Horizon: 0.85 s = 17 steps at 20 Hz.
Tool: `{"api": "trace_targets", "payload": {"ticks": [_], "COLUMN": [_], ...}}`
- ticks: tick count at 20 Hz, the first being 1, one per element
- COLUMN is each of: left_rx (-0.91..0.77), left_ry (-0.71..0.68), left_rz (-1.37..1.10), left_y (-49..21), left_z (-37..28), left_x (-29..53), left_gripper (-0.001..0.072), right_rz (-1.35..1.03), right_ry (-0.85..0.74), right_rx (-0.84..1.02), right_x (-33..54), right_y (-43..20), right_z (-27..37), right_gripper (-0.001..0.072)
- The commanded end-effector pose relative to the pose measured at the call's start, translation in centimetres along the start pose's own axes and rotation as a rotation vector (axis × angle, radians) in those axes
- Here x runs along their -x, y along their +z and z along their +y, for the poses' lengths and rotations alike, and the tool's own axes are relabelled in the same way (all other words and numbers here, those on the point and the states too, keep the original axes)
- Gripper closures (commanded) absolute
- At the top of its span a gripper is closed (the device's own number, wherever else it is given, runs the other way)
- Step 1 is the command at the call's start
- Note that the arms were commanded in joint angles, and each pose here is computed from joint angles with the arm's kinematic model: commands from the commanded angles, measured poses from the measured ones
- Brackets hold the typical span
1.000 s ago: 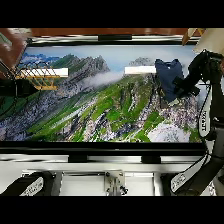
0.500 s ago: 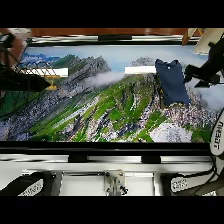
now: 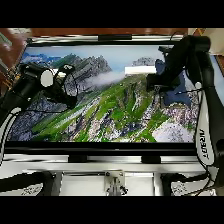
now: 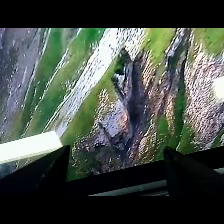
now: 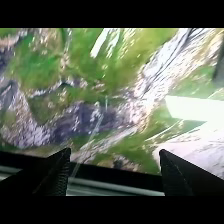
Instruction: Fold the shirts.
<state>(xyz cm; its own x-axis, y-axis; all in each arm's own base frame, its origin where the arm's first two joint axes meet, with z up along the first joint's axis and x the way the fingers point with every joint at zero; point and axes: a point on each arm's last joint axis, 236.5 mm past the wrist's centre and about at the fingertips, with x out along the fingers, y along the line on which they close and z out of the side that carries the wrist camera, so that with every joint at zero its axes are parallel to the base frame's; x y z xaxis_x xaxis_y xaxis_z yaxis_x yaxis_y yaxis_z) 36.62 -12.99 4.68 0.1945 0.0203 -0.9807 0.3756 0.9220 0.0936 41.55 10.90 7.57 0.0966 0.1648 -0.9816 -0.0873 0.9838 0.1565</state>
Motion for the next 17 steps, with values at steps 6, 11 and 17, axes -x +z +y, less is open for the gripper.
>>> {"api": "trace_targets", "payload": {"ticks": [6, 11, 17], "left_rx": [-0.005, -0.006, -0.006], "left_ry": [0.036, 0.036, 0.036], "left_rz": [0.089, 0.09, 0.089], "left_y": [-1.31, -1.33, -1.32], "left_z": [0.3, 0.28, 0.28], "left_x": [-1.08, -1.08, -1.08], "left_gripper": [0.0006, 0.0006, 0.0006], "right_rz": [0.095, 0.095, 0.096], "right_ry": [0.05, 0.05, 0.05], "right_rx": [0.019, 0.019, 0.019], "right_x": [-1.95, -1.95, -1.94], "right_y": [-1.77, -1.77, -1.78], "right_z": [2.24, 2.24, 2.24], "right_gripper": [0.0045, 0.0045, 0.0045]}}
